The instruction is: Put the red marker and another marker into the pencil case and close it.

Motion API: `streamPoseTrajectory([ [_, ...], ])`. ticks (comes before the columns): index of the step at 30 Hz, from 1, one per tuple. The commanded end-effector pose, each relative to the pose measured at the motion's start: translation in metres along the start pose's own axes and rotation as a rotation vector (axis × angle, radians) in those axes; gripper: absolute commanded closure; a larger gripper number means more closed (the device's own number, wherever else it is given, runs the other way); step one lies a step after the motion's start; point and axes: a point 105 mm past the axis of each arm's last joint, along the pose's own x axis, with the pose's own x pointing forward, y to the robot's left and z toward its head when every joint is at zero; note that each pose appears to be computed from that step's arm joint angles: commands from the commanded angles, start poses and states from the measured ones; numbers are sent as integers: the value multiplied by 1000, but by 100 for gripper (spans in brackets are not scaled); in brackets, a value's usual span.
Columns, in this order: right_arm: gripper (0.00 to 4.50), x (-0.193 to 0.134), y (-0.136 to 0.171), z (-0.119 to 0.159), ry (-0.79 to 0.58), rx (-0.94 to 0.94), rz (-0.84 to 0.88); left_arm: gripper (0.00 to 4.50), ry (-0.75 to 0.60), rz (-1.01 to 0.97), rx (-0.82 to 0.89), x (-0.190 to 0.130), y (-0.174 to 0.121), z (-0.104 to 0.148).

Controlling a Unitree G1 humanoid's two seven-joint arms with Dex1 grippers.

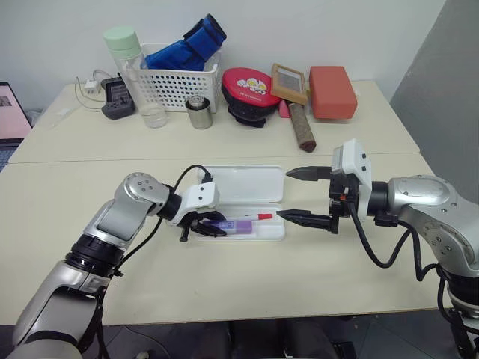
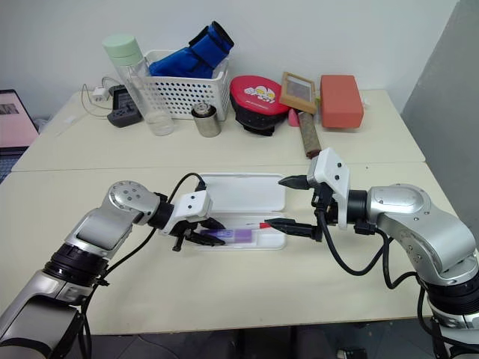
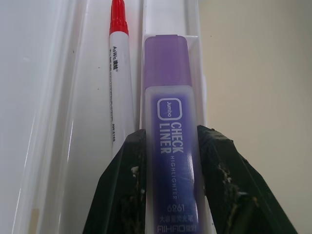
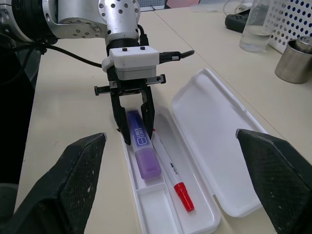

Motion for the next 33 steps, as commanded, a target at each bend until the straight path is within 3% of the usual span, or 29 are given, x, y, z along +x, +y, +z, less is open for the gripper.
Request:
streamPoseTrajectory([
  [1, 0, -3, 3, 9, -23, -37, -1, 217, -20, 12, 31, -5, 4, 10],
  [11, 0, -5, 1, 6, -17, -23, -14, 6, -57, -6, 15, -5, 0, 16],
  [14, 0, -8, -6, 0, -12, 2, -61, 6, -130, -9, 13, -5, -3, 28],
  [20, 0, -30, -53, -33, 68, 107, -364, 6, -456, 83, 23, 2, 0, 95],
  [24, 0, -50, -80, -65, 181, 166, -553, 6, -594, 171, 22, 9, 6, 126],
  [26, 0, -64, -94, -94, 280, 236, -666, 6, -676, 246, 39, 12, 11, 144],
  [29, 0, -80, -111, -122, 362, 318, -813, 6, -676, 300, 40, 24, 17, 149],
  [33, 0, -83, -119, -141, 407, 347, -867, 6, -662, 285, 65, 37, 13, 151],
])
